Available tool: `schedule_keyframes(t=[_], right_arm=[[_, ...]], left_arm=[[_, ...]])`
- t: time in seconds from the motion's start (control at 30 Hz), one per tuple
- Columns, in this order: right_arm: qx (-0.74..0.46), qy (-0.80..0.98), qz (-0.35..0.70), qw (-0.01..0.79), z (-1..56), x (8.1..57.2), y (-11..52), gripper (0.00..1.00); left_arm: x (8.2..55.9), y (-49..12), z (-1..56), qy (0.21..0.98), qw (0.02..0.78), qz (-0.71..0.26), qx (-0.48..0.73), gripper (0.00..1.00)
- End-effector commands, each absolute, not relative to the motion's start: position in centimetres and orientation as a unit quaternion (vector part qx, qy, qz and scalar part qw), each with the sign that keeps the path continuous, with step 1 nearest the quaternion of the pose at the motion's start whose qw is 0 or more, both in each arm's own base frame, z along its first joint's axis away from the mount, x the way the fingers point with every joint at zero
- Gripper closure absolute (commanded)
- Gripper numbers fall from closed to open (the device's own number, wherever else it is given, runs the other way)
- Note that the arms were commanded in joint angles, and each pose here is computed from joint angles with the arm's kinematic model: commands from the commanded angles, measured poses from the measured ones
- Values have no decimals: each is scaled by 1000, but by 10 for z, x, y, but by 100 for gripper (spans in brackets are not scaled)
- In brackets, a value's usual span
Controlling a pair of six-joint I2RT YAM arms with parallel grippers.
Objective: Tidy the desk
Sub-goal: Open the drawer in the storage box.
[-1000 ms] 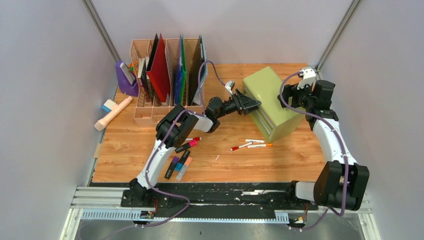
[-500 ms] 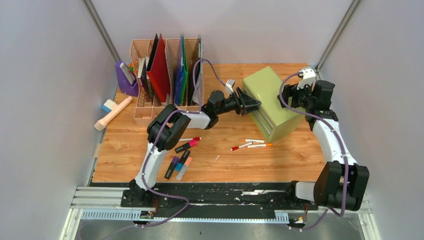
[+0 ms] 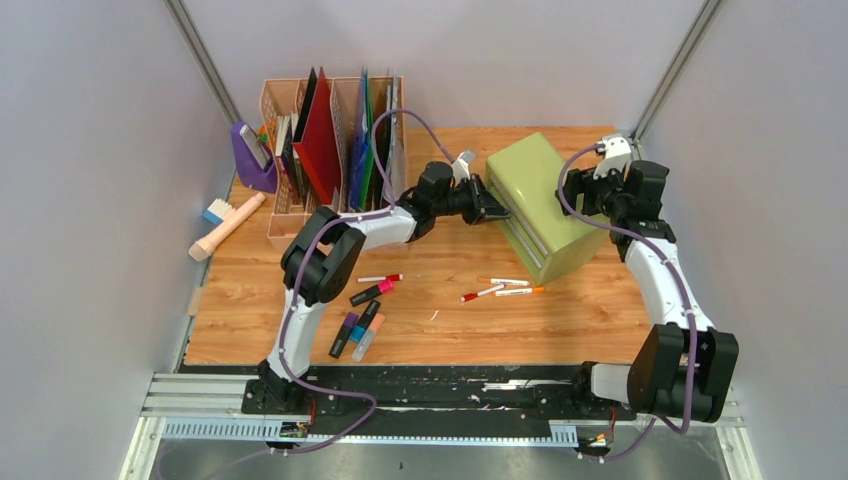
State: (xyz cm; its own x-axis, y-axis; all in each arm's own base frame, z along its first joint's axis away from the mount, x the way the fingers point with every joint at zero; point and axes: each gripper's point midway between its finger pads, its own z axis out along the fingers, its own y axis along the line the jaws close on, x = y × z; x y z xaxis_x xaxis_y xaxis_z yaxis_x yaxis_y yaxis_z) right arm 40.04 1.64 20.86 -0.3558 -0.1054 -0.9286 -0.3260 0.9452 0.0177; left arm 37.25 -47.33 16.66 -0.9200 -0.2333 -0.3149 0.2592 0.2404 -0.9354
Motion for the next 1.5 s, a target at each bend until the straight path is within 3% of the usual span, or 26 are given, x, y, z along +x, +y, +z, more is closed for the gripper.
schedule_keyframes(t=[0.0,0.1,0.23,0.37,0.53,0.67,0.97,1.47], right_arm=[[-149,868,111,461,160,368,25,23],[-164,857,107,477,179,371,26,20],[-175,849,106,487,202,374,27,15],[-188,841,117,494,218,378,32,4],[-196,830,135,505,242,381,41,2],[-233,814,117,520,258,377,55,3],[-355,789,-28,500,250,367,97,5],[-412,787,-197,414,191,349,67,12]], left_arm=[[371,-456,169,796,222,-559,64,78],[372,-448,175,800,246,-538,102,55],[371,-435,189,803,275,-507,151,33],[364,-421,203,802,301,-470,212,20],[352,-402,213,793,326,-431,281,4],[347,-385,222,781,360,-393,325,0],[351,-335,231,767,437,-263,389,0],[364,-303,246,775,462,-239,360,0]])
